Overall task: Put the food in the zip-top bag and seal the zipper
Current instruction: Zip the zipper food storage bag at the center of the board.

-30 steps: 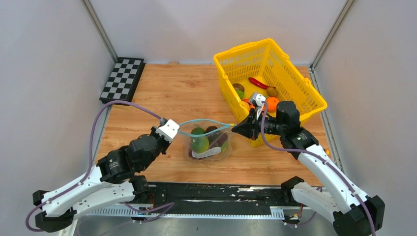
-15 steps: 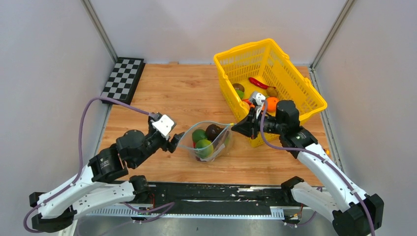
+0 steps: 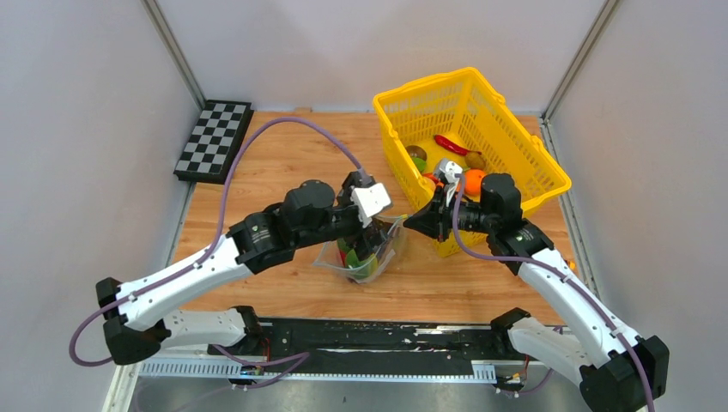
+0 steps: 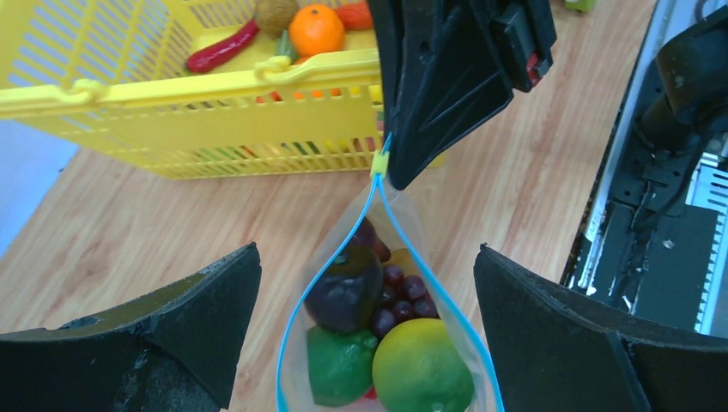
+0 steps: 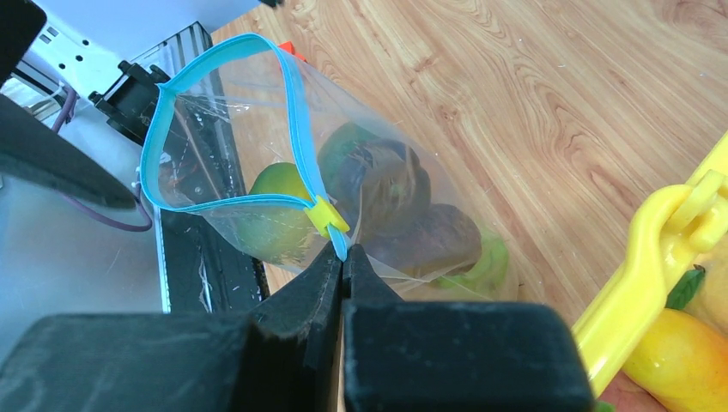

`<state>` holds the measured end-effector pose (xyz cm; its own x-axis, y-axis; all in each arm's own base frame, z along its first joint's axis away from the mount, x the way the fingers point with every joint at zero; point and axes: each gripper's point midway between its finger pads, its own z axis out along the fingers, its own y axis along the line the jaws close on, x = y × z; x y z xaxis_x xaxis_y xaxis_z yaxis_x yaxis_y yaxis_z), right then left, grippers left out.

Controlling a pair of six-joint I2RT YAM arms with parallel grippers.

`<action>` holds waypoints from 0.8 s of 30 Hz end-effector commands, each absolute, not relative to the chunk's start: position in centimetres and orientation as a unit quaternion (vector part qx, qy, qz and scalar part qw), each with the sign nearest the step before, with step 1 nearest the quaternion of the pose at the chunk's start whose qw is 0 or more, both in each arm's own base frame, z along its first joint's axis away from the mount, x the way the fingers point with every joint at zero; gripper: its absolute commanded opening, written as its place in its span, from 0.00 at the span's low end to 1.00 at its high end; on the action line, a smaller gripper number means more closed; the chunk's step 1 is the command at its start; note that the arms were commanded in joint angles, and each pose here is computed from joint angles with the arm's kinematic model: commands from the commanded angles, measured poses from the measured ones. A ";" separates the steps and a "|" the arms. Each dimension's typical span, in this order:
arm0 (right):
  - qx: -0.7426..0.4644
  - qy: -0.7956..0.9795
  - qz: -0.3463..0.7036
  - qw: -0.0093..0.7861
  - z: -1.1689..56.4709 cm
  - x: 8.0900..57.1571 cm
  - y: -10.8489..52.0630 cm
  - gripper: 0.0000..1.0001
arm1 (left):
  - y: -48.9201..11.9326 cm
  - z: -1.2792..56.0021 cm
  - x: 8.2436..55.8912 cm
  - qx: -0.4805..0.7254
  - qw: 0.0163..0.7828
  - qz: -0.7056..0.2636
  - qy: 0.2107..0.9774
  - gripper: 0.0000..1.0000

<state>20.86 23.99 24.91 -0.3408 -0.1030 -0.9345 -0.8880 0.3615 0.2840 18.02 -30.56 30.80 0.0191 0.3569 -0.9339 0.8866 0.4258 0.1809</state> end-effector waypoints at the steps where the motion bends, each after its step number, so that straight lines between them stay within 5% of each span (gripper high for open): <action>1: -0.365 0.682 0.426 0.470 26.4 21.5 23.9 0.00 | -32.8 33.6 17.6 0.503 0.531 -0.277 0.623 1.00; 24: -0.360 0.683 0.420 0.476 27.1 22.0 23.9 0.00 | -32.6 25.2 19.8 0.520 0.415 -0.150 0.731 1.00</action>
